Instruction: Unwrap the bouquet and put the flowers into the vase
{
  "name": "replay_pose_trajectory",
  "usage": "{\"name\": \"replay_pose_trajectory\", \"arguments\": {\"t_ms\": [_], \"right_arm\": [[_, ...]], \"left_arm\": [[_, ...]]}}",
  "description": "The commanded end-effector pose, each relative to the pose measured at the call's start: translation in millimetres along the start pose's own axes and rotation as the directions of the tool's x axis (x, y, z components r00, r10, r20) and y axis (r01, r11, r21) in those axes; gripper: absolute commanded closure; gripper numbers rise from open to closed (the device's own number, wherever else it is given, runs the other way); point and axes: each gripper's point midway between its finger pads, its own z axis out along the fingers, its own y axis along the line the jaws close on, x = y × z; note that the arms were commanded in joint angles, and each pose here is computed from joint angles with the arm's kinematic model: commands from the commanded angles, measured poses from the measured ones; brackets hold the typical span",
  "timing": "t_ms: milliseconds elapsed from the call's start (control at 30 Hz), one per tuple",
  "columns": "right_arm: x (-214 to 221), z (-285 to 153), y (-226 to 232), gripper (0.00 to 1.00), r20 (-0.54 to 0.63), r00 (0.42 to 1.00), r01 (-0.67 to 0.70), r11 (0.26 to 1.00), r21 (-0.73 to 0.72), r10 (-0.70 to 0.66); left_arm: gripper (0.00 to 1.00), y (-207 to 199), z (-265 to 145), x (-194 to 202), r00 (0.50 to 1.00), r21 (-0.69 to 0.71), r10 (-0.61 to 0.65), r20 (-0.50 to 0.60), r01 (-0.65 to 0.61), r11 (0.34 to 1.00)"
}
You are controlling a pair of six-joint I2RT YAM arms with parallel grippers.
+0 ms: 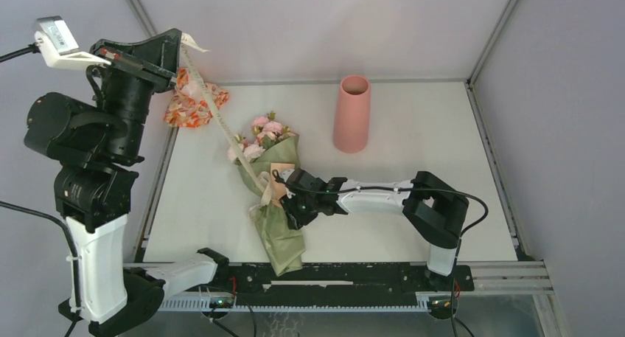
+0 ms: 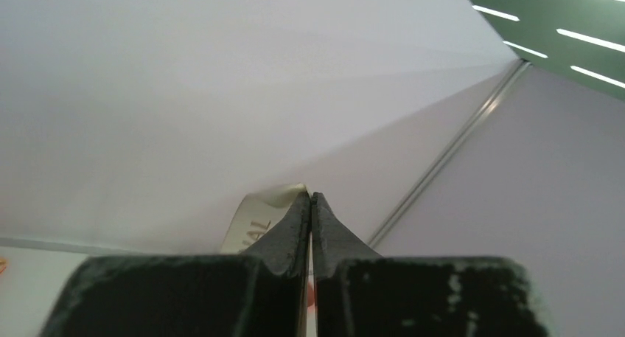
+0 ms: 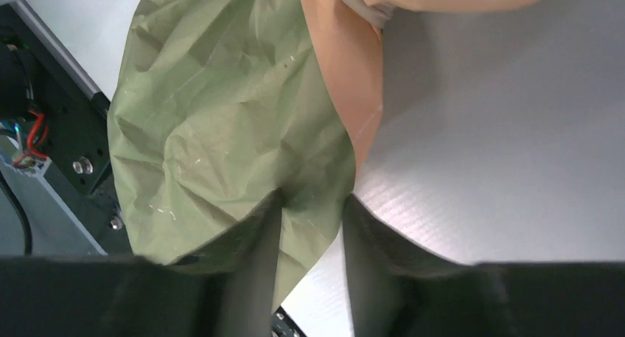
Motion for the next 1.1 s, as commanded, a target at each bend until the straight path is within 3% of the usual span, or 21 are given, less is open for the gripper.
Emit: {"name": "replay_pose_trajectory", "arguments": {"t_ms": [0, 100, 400, 667, 833, 933, 1067], "right_arm": [[-27.3, 0.6, 21.1, 0.68, 0.063, 0.998, 0.034, 0.997, -0.072, -0.03], [-30.9, -0.5, 12.9, 1.0, 0.079, 0.996, 0.029, 0.999, -0.029, -0.027], [-35.3, -33.8, -67.6, 1.0, 0.111, 0.994, -0.051, 0.967, 0.25, 0.024], [-30.4, -54.4, -113.2, 1.0, 0.119, 0.99, -0.111, 0.927, 0.359, 0.072], [-27.3, -57.8, -122.2, 1.0, 0.111, 0.99, -0.128, 0.916, 0.381, 0.093], [-33.8, -64.8, -119.4, 0.89, 0.137, 0.987, -0.134, 0.919, 0.37, 0.089], [-58.3, -85.1, -104.8, 0.63, 0.228, 0.972, -0.136, 0.937, 0.321, 0.063]], "left_arm": [[0.95, 22.2, 3.6, 4.4, 0.997, -0.089, 0.071, 0.012, -0.07, 0.994], [0.95, 36.5, -5.1, 5.9, 0.996, -0.144, 0.091, 0.015, -0.088, 0.986], [0.94, 96.8, -53.9, 19.4, 0.99, -0.357, 0.137, 0.018, -0.122, 0.926], [0.94, 152.9, -111.3, 24.3, 0.986, -0.57, 0.165, 0.039, -0.113, 0.814], [0.95, 174.5, -152.3, 5.1, 0.981, -0.689, 0.169, 0.092, -0.06, 0.723], [0.93, 183.0, -184.4, -16.4, 0.973, -0.747, 0.18, 0.144, -0.012, 0.665], [0.91, 203.1, -226.0, -28.4, 0.954, -0.824, 0.21, 0.215, 0.062, 0.564]]}}
